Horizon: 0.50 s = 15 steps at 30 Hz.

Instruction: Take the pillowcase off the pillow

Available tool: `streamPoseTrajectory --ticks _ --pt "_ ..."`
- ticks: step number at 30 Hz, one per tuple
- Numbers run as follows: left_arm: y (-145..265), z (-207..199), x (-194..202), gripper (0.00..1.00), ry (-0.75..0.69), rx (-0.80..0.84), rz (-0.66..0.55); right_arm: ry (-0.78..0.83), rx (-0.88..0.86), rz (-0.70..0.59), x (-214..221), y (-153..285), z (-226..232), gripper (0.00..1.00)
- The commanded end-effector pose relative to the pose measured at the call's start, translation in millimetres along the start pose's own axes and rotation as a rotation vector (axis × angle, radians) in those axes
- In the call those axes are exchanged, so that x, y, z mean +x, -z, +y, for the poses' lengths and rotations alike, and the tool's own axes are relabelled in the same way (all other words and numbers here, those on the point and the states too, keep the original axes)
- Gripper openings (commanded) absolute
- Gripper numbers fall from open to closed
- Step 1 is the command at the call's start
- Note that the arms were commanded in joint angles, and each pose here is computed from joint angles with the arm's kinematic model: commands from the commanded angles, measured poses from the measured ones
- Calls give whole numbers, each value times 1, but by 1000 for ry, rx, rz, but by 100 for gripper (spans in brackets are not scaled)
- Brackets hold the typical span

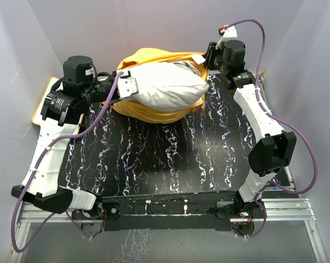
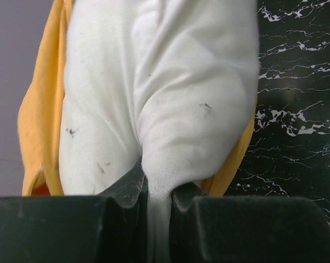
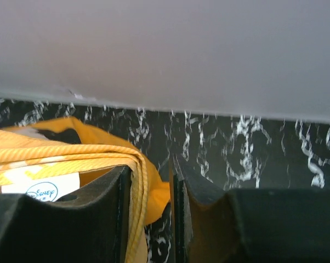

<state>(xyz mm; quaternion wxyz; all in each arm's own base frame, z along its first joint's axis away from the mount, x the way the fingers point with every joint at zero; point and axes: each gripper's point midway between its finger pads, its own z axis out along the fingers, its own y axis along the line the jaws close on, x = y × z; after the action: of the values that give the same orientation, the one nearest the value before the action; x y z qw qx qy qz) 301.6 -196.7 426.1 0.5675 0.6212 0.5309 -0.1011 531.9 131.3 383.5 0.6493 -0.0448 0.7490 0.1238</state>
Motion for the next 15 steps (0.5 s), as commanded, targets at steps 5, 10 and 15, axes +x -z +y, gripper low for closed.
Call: streamPoseTrajectory --ticks 5,10,15 --pt "52 36 -59 0 -63 -226 -109 -146 5 70 73 7 -27 30" --pt "53 67 -83 0 -38 -368 -244 -177 -203 66 74 25 11 53" --pt "43 95 -83 0 -65 -484 -308 -103 -304 -195 -51 80 29 89"
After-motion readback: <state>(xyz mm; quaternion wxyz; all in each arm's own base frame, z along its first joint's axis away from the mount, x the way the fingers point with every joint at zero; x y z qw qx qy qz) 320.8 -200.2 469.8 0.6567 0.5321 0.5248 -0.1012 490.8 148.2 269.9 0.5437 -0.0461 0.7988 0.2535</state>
